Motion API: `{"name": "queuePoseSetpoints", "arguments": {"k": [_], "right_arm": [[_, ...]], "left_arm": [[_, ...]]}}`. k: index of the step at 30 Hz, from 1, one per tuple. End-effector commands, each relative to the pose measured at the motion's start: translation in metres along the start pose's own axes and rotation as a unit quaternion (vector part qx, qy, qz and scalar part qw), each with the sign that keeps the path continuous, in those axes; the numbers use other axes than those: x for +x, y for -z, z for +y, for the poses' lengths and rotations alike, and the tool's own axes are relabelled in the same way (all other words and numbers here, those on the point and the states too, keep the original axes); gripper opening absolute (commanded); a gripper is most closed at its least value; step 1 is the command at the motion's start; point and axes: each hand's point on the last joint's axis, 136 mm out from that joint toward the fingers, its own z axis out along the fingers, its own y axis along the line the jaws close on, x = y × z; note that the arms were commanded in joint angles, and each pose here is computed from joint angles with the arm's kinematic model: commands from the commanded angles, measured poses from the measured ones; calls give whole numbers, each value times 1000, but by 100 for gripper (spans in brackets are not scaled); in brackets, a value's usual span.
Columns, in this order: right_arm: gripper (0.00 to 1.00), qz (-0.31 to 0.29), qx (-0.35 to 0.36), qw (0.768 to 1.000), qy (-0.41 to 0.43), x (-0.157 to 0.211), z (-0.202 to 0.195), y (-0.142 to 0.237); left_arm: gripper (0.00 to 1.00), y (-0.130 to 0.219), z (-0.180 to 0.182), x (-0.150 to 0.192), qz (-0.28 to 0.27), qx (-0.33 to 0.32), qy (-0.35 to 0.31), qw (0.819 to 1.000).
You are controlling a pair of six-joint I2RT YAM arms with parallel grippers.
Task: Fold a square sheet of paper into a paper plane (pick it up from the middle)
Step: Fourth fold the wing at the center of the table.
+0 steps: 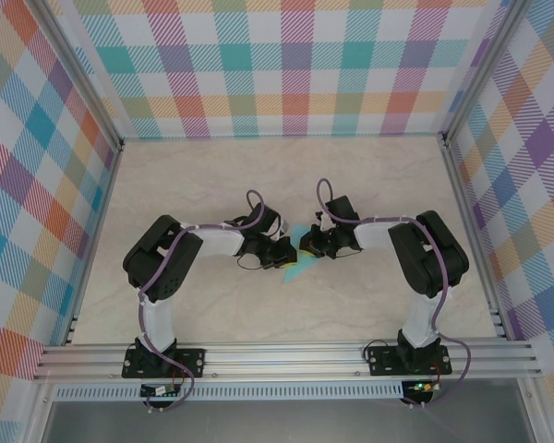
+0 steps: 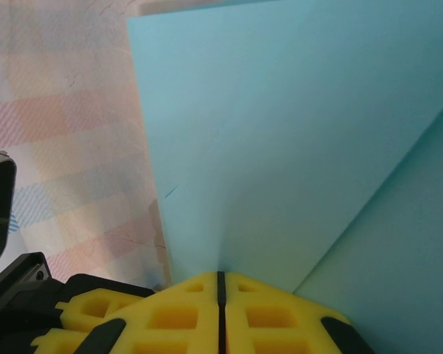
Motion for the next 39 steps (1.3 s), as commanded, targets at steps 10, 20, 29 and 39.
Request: {"name": "queuePoseSetpoints", "arguments": {"k": [10,20,29,39], "right_arm": [[8,22,79,996,-39,22,-50,-12],[8,24,79,996,-41,23,-51,-11],[8,25,80,996,-43,24,-52,-12],[8,27,79,996,-42,25,-53,-12]], "left_arm": [[11,9,53,47,36,-74,21,996],[12,20,17,36,23,-24,9,999],[14,20,-4,27,21,9,-2,1000],[16,31,-12,29,0,29,-12,999]]}}
